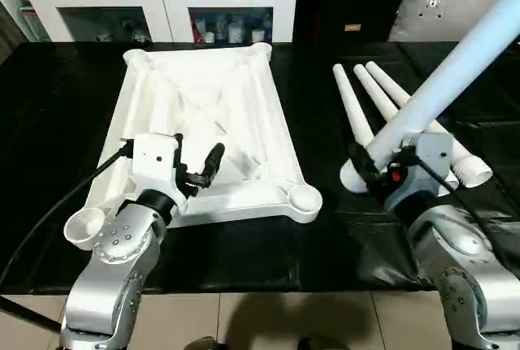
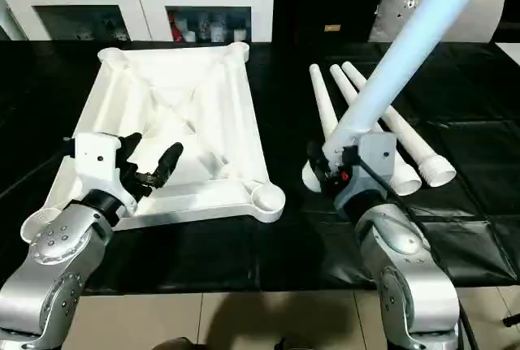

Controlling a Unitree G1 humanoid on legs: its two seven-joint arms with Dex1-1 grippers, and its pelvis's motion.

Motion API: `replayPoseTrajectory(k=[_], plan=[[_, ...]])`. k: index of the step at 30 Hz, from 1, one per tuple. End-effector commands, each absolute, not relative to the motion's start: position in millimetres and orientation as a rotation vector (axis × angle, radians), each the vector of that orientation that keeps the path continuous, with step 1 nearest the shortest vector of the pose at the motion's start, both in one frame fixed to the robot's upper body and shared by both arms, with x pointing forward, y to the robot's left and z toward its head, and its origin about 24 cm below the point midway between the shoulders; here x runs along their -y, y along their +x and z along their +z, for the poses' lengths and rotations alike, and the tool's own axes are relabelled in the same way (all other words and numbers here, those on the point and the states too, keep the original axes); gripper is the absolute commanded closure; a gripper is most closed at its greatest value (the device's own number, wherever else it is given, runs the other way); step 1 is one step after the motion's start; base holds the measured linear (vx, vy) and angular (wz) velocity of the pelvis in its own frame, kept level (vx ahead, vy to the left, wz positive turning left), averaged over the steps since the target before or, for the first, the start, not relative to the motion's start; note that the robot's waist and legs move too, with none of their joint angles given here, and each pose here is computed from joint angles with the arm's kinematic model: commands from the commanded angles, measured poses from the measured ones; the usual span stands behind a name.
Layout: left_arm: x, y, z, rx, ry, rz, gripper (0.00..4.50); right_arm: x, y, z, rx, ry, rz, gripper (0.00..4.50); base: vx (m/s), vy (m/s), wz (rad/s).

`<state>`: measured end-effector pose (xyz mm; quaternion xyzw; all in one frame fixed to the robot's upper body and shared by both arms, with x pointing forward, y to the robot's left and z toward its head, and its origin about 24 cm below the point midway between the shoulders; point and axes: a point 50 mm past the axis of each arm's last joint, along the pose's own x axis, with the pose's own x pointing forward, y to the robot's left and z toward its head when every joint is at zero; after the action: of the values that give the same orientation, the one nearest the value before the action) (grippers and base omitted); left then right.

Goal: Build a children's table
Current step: Pick table leg

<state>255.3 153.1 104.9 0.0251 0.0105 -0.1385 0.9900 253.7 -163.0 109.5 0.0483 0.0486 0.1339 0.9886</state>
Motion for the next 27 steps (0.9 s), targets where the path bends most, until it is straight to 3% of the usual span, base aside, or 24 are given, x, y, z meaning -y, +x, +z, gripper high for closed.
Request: replayPoseTrajectory(k=[1, 10, 27], plan=[[-152, 251, 103, -0.033, 0.04, -0.28, 0.64, 160.9, 250.1, 114, -0.083, 0.097, 0.297, 2.6, 0.007, -0.051, 0.07], [-156, 241, 96, -0.037, 0.053, -0.272, 0.64, 153.6, 246.3, 117, -0.062, 0.09, 0.391, 2.6, -0.013, -0.096, 0.04], [-151, 239, 102, 0.002, 0.012, -0.316, 0.64, 154.1, 247.2, 116, -0.049, 0.077, 0.397, 2.6, 0.0, 0.0, 0.0]])
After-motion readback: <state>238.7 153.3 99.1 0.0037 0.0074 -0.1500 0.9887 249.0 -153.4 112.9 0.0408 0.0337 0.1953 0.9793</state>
